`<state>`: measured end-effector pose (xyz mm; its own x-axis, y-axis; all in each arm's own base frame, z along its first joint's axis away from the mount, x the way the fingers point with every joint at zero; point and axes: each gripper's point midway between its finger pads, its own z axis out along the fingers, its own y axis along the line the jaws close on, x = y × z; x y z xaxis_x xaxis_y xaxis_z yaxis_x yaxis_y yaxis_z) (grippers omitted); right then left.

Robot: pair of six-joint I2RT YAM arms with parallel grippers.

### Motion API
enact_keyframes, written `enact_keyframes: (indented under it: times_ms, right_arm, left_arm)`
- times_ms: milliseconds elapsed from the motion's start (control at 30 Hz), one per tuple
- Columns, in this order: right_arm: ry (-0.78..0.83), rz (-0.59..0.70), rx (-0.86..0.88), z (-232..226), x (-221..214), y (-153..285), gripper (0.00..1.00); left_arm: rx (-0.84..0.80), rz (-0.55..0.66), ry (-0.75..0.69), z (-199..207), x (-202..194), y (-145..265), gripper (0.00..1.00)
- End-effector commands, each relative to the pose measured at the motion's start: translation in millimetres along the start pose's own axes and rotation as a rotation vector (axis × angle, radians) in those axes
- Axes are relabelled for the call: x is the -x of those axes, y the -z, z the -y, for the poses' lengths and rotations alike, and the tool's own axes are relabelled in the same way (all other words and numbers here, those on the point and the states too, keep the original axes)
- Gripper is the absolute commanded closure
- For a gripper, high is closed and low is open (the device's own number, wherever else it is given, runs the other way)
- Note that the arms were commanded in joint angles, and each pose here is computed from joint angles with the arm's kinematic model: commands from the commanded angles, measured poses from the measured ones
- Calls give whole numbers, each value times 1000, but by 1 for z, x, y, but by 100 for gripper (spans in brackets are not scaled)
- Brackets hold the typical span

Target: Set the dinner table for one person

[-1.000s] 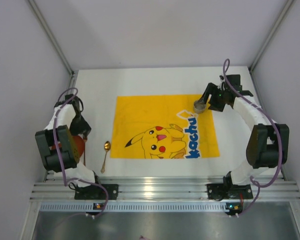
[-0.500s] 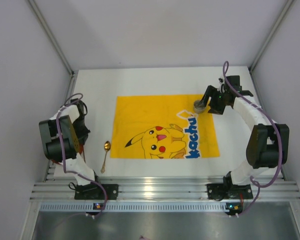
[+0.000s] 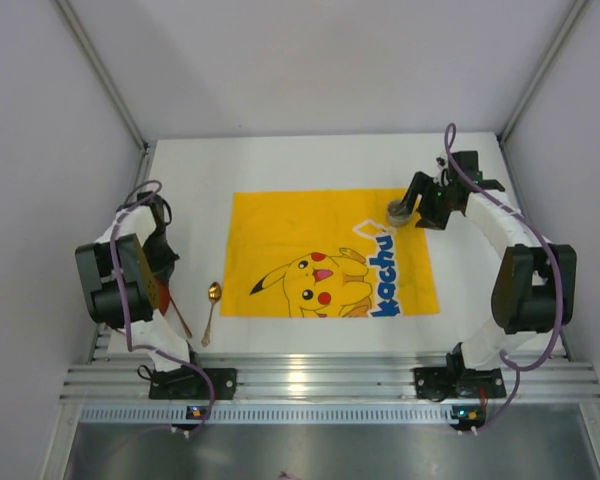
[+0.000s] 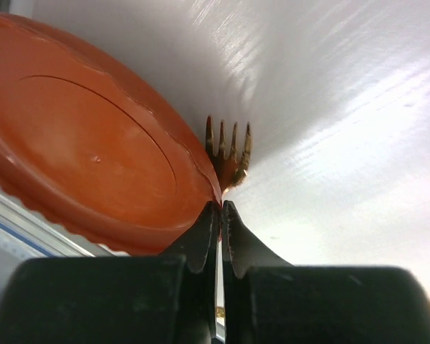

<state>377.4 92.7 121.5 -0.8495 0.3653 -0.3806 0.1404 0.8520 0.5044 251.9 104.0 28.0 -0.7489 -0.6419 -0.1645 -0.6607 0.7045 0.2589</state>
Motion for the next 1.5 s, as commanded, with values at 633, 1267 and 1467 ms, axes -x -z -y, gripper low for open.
enact_keyframes:
  times_ms: [633, 1267, 1467]
  right_arm:
    - [17, 79, 13, -12, 22, 15, 0]
    - [0, 276, -123, 12, -1, 92, 0]
    - [8, 272, -135, 20, -17, 97, 0]
  left_arm:
    - [-504, 295, -271, 159, 4, 186, 100]
    - [-744, 225, -1027, 377, -234, 232, 100]
    - [-609, 167, -1060, 373, -249, 193, 100]
